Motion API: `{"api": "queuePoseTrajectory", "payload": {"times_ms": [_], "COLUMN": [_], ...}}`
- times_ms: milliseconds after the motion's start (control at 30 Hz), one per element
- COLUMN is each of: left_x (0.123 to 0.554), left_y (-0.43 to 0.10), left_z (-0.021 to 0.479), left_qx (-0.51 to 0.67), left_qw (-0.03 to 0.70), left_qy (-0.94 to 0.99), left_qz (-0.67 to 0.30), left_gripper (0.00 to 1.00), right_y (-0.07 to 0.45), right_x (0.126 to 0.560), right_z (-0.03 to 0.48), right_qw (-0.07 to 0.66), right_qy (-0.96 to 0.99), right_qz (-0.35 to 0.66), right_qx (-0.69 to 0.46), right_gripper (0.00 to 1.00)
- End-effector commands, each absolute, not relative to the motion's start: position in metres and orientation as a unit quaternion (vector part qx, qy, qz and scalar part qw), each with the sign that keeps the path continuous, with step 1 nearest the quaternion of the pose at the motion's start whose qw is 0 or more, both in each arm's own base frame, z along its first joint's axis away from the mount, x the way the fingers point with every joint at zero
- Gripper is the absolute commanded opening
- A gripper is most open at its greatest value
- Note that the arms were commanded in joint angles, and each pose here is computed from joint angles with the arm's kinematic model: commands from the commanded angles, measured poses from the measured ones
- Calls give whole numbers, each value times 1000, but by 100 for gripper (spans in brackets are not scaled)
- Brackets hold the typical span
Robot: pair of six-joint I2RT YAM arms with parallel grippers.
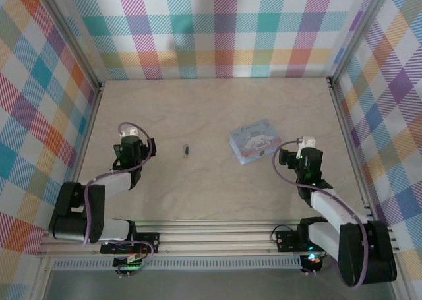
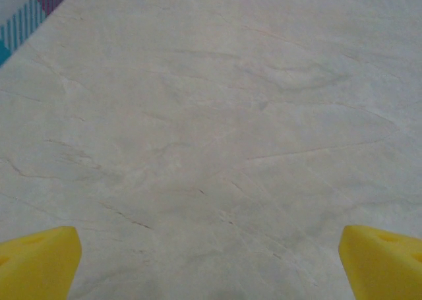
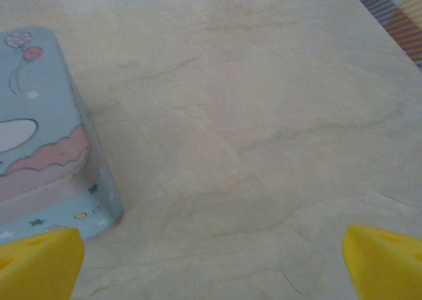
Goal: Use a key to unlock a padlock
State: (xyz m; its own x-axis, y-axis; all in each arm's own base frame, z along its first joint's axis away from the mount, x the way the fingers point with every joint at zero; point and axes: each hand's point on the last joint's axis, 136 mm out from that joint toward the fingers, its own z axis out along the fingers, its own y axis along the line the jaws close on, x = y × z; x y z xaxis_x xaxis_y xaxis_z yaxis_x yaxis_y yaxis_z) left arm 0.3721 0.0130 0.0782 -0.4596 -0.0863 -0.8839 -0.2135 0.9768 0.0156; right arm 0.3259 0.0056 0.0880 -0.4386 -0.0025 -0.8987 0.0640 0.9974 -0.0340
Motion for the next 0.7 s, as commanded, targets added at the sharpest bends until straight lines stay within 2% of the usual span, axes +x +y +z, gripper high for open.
{"api": "queuePoseTrajectory", "payload": {"times_ms": [0, 100, 200, 300, 600, 667], "left_x": [388, 396, 398, 398, 398, 398], "left_y": [3, -9, -12, -12, -12, -12], "left_z": [96, 82, 79, 79, 79, 79], "left_qx": [-74, -44, -37, -37, -36, -37], "left_qw": [567, 560, 545, 546, 545, 545], "left_qy": [820, 827, 837, 837, 838, 838], "left_qz": [27, 8, 5, 5, 4, 4], "left_gripper": [100, 100, 100, 100, 100, 100], "right_y": [20, 21, 26, 21, 13, 10], "right_x": [350, 360, 370, 374, 398, 398], "right_z": [132, 135, 115, 109, 91, 92], "right_qw": [618, 644, 629, 644, 565, 565], "right_qy": [786, 765, 777, 765, 825, 824], "right_qz": [-1, 8, 14, 5, 26, 35], "right_qx": [-9, -9, -21, -9, 13, 14], "right_gripper": [100, 100, 100, 100, 100, 100]}}
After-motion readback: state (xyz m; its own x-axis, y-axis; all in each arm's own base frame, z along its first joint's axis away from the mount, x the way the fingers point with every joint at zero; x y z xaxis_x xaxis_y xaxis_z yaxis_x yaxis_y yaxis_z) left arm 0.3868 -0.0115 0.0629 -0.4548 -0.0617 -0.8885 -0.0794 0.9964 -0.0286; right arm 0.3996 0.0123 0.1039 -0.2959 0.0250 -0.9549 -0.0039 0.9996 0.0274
